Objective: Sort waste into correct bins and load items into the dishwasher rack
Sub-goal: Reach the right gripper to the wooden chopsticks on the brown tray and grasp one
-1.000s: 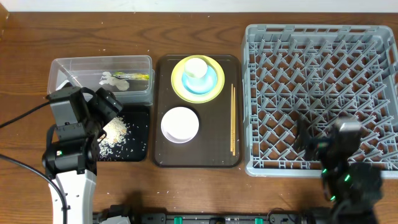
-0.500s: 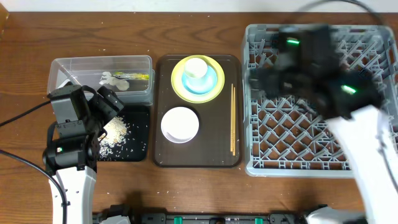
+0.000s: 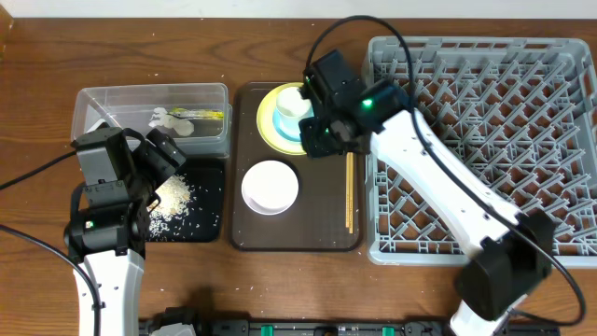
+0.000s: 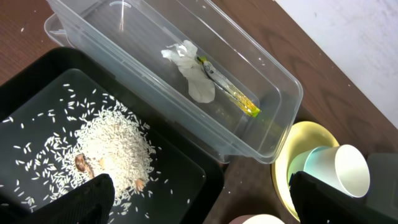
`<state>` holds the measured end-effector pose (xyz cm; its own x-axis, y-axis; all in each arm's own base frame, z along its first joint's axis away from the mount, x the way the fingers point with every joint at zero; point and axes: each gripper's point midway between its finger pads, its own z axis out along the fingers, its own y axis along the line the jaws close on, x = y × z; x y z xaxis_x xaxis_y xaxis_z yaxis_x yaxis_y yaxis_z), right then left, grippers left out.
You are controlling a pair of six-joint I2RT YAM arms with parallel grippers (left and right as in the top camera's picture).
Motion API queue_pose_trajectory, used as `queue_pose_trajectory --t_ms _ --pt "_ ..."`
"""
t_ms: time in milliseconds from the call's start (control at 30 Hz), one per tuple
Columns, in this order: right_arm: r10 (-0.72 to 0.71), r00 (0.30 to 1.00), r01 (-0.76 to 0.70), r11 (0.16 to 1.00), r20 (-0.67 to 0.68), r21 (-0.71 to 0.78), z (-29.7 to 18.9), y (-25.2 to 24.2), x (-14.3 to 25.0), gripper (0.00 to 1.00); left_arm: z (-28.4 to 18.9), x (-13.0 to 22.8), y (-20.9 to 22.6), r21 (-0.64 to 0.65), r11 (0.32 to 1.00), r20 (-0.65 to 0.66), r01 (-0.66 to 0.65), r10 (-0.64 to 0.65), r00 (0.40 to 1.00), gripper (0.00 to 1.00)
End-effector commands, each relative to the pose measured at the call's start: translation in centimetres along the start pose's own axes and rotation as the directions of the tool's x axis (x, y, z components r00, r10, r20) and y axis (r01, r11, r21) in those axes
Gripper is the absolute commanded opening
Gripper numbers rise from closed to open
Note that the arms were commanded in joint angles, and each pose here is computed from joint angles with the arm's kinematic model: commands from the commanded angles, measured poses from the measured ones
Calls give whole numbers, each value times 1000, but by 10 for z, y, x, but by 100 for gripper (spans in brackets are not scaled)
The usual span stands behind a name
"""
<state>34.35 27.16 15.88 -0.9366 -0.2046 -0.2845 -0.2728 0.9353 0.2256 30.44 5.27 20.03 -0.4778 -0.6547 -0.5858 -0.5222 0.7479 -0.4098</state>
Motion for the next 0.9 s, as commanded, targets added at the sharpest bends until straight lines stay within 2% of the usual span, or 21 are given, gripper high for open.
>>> queue_pose_trajectory --t_ms 0,100,367,867 --pt "172 983 -182 960 67 213 17 -29 -6 41 -4 -8 -2 2 1000 20 1 -1 1000 93" --pt "185 981 -193 935 56 297 40 -39 -1 41 -4 -8 -2 2 1000 20 1 -1 1000 93" --pt "245 969 -212 901 -40 379 91 -55 20 43 -4 -8 -2 2 1000 20 1 -1 1000 93" --pt "299 951 -240 873 -75 425 111 -72 43 47 -4 -8 -2 3 1000 19 1 -1 1000 93"
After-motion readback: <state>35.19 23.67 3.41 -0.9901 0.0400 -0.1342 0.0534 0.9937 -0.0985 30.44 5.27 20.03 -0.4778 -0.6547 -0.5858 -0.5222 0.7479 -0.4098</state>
